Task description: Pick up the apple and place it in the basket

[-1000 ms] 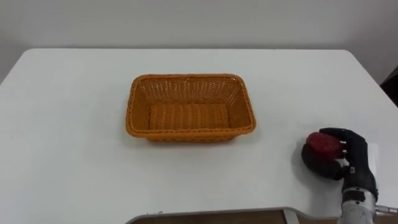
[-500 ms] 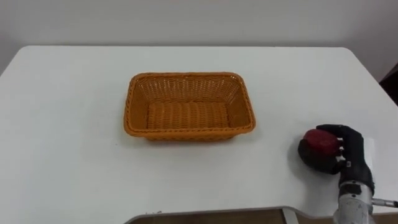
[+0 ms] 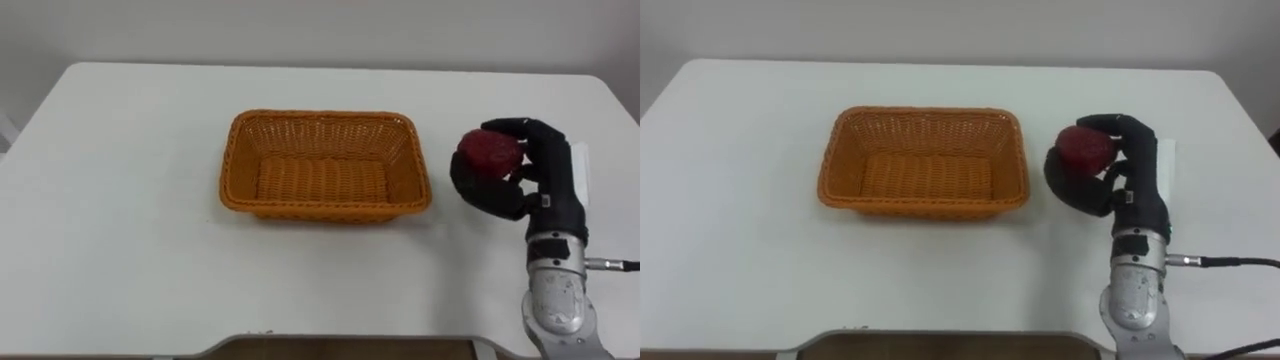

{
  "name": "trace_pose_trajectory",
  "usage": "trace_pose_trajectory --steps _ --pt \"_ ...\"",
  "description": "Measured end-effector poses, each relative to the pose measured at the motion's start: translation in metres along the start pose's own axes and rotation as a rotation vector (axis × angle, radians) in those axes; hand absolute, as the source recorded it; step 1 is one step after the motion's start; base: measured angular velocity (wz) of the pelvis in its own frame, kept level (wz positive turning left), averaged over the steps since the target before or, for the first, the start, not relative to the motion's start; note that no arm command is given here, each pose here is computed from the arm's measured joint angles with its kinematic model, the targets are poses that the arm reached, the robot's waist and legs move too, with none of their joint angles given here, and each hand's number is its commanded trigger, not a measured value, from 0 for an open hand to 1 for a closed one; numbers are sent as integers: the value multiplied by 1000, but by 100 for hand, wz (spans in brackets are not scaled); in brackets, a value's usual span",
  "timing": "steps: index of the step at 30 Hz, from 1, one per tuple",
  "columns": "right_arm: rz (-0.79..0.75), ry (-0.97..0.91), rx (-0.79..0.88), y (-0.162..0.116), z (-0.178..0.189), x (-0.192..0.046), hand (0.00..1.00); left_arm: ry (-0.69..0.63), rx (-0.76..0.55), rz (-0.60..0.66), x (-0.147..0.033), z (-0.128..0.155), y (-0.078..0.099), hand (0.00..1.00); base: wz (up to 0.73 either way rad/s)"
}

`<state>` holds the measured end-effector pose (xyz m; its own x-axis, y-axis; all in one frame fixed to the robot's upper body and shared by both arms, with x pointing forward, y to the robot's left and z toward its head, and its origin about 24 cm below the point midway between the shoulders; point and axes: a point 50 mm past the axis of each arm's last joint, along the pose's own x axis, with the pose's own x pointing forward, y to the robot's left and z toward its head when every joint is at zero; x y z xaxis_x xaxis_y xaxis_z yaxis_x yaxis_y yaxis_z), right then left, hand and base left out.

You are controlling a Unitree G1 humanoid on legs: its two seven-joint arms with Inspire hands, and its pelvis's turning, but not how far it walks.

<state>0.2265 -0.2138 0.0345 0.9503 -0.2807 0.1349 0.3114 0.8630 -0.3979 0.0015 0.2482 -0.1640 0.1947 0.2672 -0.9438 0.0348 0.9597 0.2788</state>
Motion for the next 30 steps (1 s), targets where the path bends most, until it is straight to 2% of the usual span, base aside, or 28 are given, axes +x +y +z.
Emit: trace_pose_trajectory --steps 9,17,19,20,30 --pt "58 -106 40 8 26 3 100 20 0 -15 0 -4 -1 0 0" --pt "244 -137 57 36 34 -7 99 7 25 -30 0 0 -4 0 0" --pt "292 -145 51 43 36 -10 30 8 35 -34 1 1 -5 0 7" --pt "318 -149 54 48 37 -12 0 11 42 -36 1 1 -5 0 11" --pt "372 -198 66 56 51 2 0 -1 93 -40 3 10 -6 0 3"
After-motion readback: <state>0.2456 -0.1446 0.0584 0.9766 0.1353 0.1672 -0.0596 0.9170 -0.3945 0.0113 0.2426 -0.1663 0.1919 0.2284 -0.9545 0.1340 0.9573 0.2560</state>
